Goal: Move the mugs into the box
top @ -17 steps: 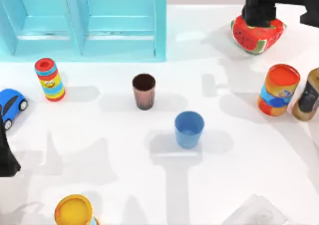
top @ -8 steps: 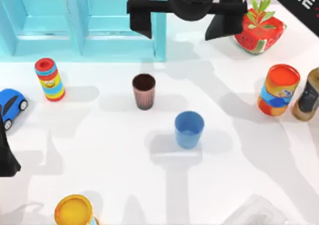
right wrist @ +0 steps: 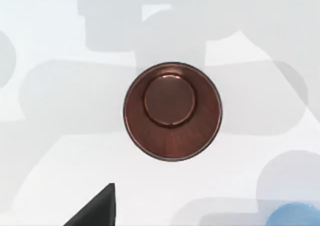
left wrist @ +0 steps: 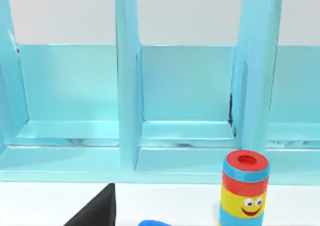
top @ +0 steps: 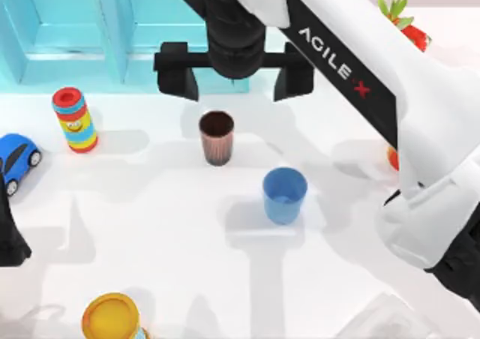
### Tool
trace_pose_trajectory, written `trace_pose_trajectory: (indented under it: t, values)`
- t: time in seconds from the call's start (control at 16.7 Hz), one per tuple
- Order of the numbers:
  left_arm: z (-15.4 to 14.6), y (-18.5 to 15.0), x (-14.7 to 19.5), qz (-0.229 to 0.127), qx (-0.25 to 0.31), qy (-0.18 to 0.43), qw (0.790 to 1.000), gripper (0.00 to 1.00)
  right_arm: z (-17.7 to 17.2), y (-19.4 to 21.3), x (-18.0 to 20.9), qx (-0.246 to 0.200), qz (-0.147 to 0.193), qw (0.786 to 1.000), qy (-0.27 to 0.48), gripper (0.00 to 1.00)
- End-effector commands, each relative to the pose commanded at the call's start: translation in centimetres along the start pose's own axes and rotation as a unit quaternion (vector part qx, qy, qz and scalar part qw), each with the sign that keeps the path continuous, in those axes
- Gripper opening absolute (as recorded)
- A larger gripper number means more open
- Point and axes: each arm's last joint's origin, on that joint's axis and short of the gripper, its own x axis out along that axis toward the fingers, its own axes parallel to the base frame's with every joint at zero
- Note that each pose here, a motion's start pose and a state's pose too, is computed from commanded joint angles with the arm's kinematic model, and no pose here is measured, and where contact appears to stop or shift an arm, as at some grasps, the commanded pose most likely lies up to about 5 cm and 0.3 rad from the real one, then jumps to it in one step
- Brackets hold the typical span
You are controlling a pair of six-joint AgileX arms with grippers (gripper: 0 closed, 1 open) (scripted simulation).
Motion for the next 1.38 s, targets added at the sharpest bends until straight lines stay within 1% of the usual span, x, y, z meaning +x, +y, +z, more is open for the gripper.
trace_pose_trajectory:
  t: [0.6,0.72,1.08,1.2,1.38]
  values:
    - [0.0,0.0,0.0,0.000,0.000,0.000,1.000,1.00,0.0,0.2,1.1,0.003,-0.004,1.000,0.000,1.00]
    - [0.0,0.0,0.0,0.000,0.000,0.000,1.000,1.00,0.0,0.4,2.7,0.002,-0.004,1.000,0.000,1.00]
    - [0.0,0.0,0.0,0.000,0.000,0.000,1.000,1.00,-0.1,0.3,9.7,0.002,-0.004,1.000,0.000,1.00]
    - [0.0,0.0,0.0,0.000,0.000,0.000,1.000,1.00,-0.2,0.2,10.5,0.002,-0.004,1.000,0.000,1.00]
    - [0.0,0.0,0.0,0.000,0.000,0.000,1.000,1.00,-0.2,0.2,10.6,0.002,-0.004,1.000,0.000,1.00]
